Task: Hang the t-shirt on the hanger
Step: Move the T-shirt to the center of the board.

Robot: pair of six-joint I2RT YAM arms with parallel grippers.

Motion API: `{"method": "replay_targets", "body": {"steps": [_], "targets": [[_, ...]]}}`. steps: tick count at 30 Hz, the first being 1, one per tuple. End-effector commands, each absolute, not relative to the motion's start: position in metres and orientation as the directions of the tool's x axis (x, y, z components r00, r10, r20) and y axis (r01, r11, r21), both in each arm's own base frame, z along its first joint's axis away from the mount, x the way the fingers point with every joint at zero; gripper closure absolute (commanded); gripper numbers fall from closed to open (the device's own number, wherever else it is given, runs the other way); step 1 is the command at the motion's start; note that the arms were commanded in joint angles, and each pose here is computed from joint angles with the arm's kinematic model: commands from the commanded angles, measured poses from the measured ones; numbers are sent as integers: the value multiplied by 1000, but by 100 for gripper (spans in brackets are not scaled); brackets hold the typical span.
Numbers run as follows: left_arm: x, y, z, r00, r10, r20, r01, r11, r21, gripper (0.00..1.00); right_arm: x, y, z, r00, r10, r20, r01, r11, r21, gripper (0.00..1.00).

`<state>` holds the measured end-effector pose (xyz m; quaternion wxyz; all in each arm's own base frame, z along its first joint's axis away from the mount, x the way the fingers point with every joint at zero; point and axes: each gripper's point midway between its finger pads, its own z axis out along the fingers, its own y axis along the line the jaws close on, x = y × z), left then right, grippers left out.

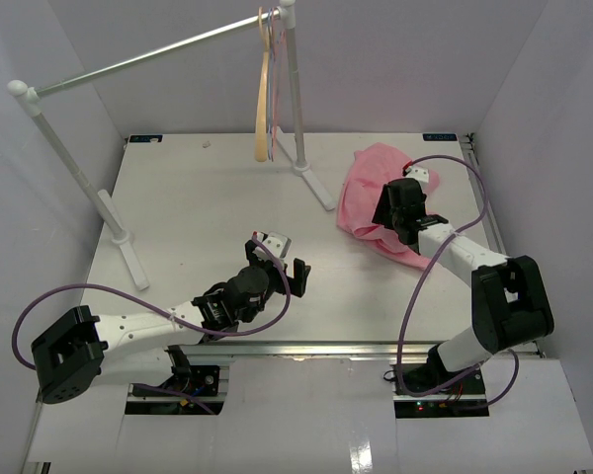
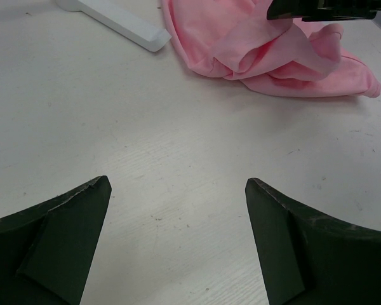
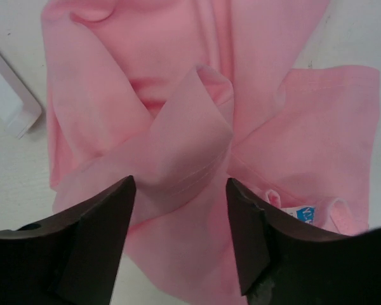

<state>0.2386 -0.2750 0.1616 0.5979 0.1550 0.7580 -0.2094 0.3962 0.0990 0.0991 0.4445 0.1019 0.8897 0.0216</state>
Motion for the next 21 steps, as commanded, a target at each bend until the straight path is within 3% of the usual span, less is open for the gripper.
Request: {"method": "replay_targets", "body": {"steps": [1,4,12,16,21], "targets": [[239,-277,170,-225,-37,-974,492,858,-146,2,419,109,118,-549,188,-814,102,982,158,64],[240,-277,170,-224,-34,-974,490,860,-143,2,417,114,140,-510,149,-847,51,988,143,92],[242,-274,168,-217,-28,-976,474,871,-130,2,356,203,222,-400,-5,-916,-235,967,98,92],[243,-270,167,-211,-23,-977,462,879,-120,2,298,251,206,-452,0,-892,-429,877,218,92],[246,-264,167,-202,-37,-979,434,893,-123,3,243,255,154,-533,-29,-846,-459,849,260,92]]}}
